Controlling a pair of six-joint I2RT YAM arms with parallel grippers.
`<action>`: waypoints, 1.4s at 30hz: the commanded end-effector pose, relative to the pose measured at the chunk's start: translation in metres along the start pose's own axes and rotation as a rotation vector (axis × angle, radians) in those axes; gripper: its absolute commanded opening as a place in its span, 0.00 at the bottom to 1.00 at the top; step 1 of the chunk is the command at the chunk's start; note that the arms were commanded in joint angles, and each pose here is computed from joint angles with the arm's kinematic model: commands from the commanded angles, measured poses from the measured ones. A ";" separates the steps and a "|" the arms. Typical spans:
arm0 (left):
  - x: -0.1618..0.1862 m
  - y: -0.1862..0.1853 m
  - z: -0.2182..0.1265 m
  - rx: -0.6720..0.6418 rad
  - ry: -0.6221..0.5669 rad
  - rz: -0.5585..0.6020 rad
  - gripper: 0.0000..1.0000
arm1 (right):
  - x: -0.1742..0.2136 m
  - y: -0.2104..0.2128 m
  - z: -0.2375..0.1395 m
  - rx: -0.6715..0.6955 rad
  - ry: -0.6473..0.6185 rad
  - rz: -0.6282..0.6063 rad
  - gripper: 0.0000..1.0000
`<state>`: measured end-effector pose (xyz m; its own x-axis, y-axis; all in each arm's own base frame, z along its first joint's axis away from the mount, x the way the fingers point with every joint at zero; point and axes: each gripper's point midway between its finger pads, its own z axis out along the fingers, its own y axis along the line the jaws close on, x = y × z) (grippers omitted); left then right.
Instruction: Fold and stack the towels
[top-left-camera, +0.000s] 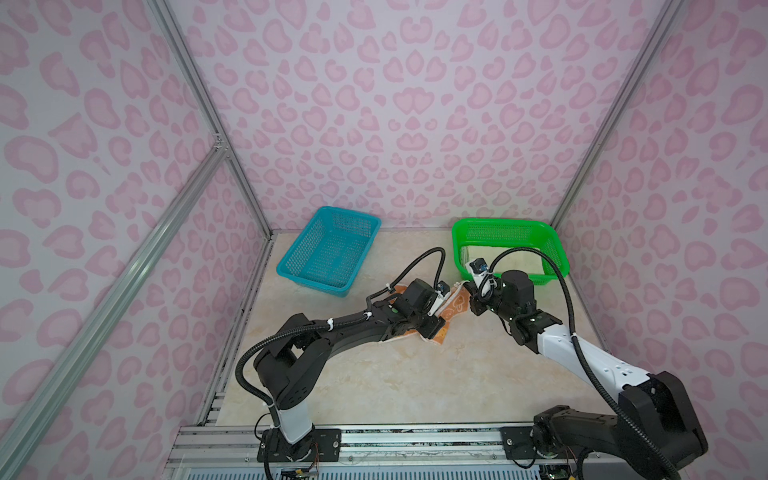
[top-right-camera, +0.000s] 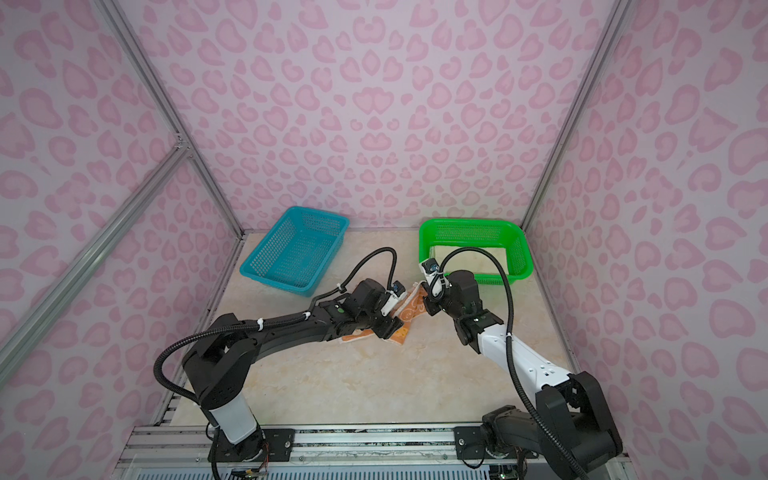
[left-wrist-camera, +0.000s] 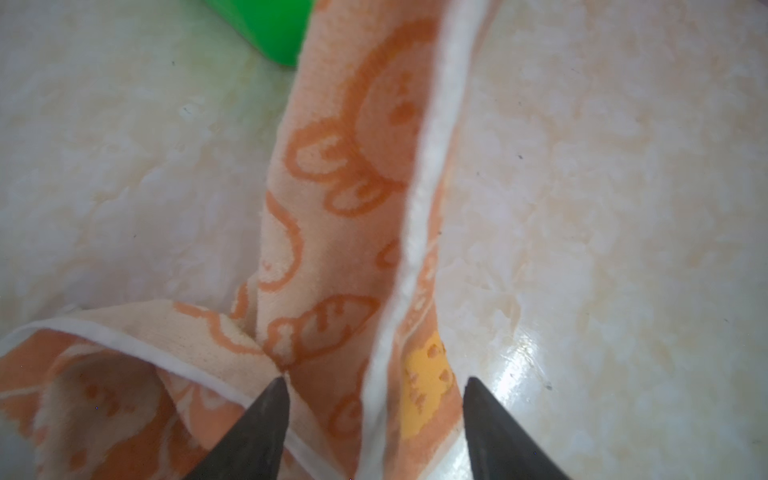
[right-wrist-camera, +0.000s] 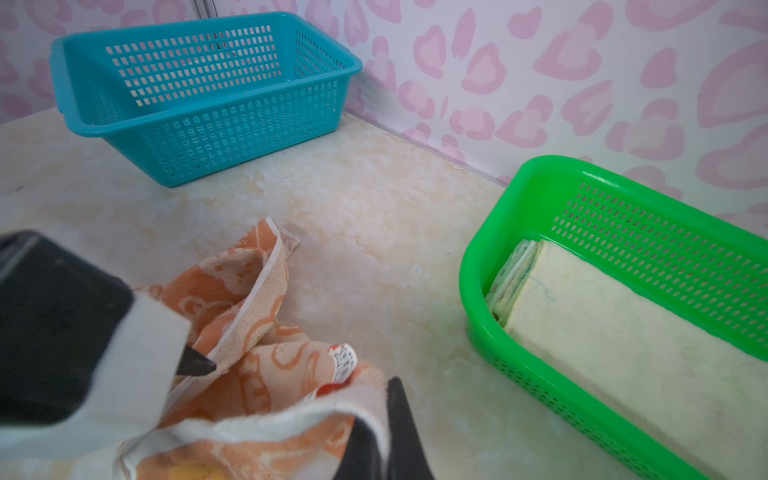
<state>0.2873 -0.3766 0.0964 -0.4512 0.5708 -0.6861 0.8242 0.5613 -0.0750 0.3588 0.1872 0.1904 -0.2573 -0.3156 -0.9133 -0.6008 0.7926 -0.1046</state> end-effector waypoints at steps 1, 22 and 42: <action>0.002 -0.015 -0.003 0.083 0.008 -0.029 0.59 | -0.010 -0.002 0.002 -0.011 -0.023 0.012 0.00; 0.017 -0.005 0.032 -0.008 0.024 -0.108 0.37 | -0.024 -0.004 0.007 -0.021 -0.051 0.018 0.00; -0.015 0.007 0.012 -0.008 -0.074 -0.093 0.46 | -0.018 -0.003 0.009 -0.030 -0.040 0.023 0.00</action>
<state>0.3033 -0.3805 0.1004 -0.5083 0.4630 -0.7262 0.7607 0.6367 -0.1265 0.3717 0.1918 0.2029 -0.2500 -0.2875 -0.9246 -0.6090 0.7890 -0.0806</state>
